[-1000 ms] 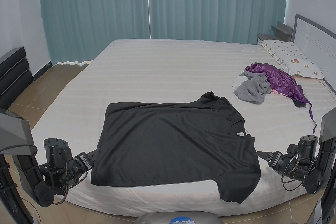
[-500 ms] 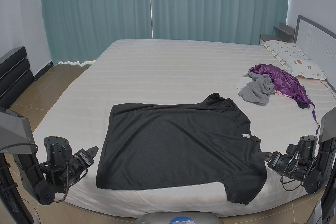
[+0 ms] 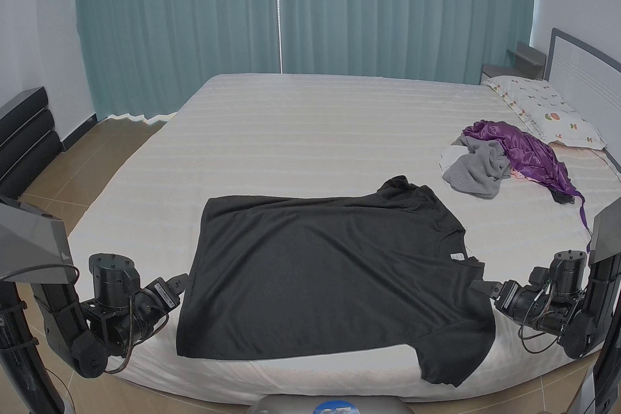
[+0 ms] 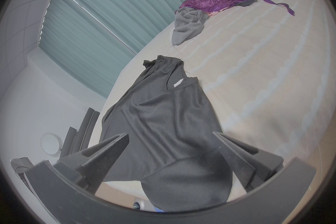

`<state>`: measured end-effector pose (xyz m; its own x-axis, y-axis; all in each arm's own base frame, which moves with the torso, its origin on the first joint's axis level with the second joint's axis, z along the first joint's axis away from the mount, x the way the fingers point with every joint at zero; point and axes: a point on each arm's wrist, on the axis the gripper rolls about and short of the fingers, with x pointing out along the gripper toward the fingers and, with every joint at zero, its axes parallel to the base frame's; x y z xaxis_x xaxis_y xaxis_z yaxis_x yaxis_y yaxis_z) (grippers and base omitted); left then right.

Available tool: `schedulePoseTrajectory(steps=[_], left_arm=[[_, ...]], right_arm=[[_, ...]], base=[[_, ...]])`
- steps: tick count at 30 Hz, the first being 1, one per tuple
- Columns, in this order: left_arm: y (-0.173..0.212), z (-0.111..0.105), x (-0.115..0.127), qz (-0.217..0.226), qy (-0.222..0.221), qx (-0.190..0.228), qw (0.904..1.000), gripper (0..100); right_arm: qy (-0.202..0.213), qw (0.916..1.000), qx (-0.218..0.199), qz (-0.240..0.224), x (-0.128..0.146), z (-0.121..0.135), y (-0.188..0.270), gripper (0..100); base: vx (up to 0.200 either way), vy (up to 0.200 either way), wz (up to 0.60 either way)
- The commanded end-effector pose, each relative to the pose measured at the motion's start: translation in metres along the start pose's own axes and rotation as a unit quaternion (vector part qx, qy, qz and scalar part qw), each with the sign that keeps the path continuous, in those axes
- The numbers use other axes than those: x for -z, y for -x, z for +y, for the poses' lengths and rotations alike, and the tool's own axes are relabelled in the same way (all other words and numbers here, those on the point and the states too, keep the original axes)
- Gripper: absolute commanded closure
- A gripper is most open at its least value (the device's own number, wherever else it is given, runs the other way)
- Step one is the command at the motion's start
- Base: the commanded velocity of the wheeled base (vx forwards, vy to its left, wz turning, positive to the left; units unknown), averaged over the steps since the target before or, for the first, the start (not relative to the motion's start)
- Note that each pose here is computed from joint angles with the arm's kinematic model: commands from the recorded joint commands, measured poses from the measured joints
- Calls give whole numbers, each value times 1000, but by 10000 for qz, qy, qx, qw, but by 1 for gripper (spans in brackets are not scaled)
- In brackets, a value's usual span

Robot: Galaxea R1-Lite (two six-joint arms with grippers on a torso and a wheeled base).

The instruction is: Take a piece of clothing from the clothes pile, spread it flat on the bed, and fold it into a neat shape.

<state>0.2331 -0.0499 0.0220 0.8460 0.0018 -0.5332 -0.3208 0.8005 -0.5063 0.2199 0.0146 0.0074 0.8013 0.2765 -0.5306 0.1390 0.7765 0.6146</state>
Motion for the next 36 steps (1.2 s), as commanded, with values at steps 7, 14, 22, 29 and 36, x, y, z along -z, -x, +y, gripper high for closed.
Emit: schedulePoseTrajectory(steps=[7, 14, 22, 29, 36], left_arm=[[-11, -8, -5, -119, 348, 153, 9992, 0], [-15, -8, -4, -103, 338, 148, 9993, 0], [-16, -8, -4, -54, 350, 186, 9992, 0], [-17, -8, -3, -32, 354, 175, 9992, 0], [-19, -7, -1, 11, 463, 142, 9988, 0]], right_arm=[[-22, 10000, -25, -21, 0, 0, 0, 0], [-50, 10000, -37, -38, -1, 0, -2, 0], [-47, 10000, -46, -50, -1, 1, -2, 0], [-49, 10000, -42, -44, -1, 1, -2, 0], [-47, 10000, -52, -46, -1, 1, -2, 0]], base=[[0, 0, 0], [0, 0, 0], [0, 0, 0], [0, 0, 0], [0, 0, 0]])
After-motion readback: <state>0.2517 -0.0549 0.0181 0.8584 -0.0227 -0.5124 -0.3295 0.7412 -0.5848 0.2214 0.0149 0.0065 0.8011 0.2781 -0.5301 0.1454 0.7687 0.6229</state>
